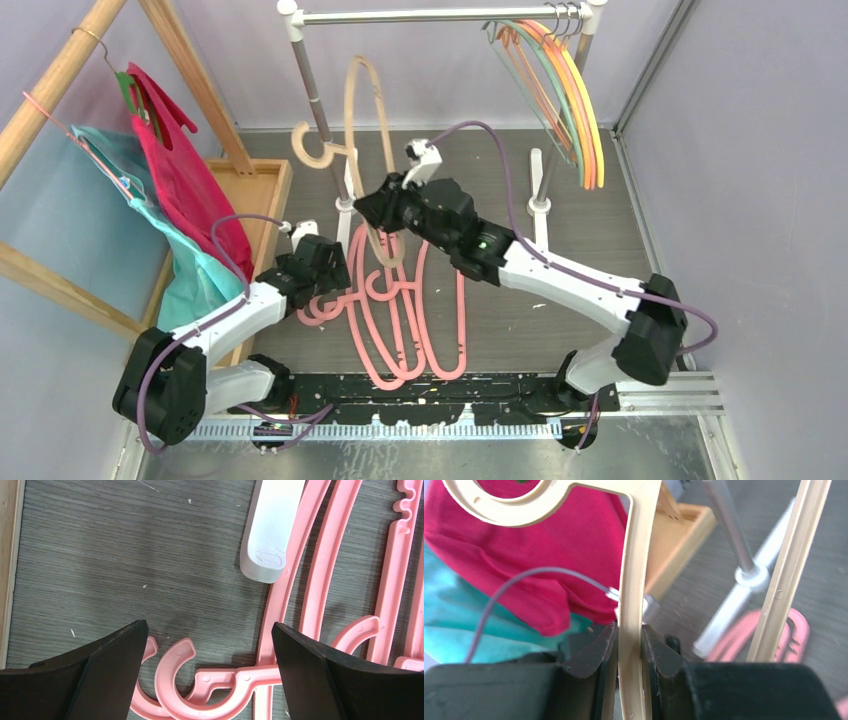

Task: Organize the hangers

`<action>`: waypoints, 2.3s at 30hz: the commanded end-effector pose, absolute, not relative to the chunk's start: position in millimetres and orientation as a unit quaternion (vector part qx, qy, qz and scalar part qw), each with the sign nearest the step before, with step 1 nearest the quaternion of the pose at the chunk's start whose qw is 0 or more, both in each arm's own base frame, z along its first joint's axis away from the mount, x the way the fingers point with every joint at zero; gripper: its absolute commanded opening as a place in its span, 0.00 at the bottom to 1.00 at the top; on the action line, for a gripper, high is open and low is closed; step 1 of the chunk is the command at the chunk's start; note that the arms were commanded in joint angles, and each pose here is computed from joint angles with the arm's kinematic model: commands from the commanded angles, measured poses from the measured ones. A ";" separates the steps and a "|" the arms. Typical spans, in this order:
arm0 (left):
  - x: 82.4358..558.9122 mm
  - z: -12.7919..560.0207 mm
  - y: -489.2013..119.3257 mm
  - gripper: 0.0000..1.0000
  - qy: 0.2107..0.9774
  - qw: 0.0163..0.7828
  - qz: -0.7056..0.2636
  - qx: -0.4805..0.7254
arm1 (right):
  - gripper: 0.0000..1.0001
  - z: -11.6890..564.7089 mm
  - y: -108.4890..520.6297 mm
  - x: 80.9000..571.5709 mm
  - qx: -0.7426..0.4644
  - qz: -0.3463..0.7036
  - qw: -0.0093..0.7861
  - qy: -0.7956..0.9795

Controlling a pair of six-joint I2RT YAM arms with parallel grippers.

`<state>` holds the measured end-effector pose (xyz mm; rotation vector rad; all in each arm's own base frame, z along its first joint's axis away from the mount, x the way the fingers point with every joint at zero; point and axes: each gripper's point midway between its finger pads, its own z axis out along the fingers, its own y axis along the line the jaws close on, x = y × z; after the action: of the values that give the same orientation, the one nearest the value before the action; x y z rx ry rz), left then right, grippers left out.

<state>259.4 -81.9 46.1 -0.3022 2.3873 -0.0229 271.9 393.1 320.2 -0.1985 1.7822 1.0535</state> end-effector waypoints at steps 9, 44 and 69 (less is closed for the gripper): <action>268.6 55.3 -85.4 0.98 0.917 0.381 -0.017 -0.120 | 0.03 474.0 412.1 316.3 -0.039 0.579 0.589 0.563; 269.6 53.6 -85.4 0.98 0.918 0.378 -0.015 -0.120 | 0.35 434.2 437.2 406.1 0.017 0.658 0.487 0.574; 270.2 52.4 -85.5 0.98 0.919 0.375 -0.012 -0.118 | 1.00 310.6 324.0 311.1 -0.058 0.452 0.566 0.687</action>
<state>258.2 -81.3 41.0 -0.2988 2.4050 -0.0098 308.9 350.8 361.8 -0.1149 1.4899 1.2937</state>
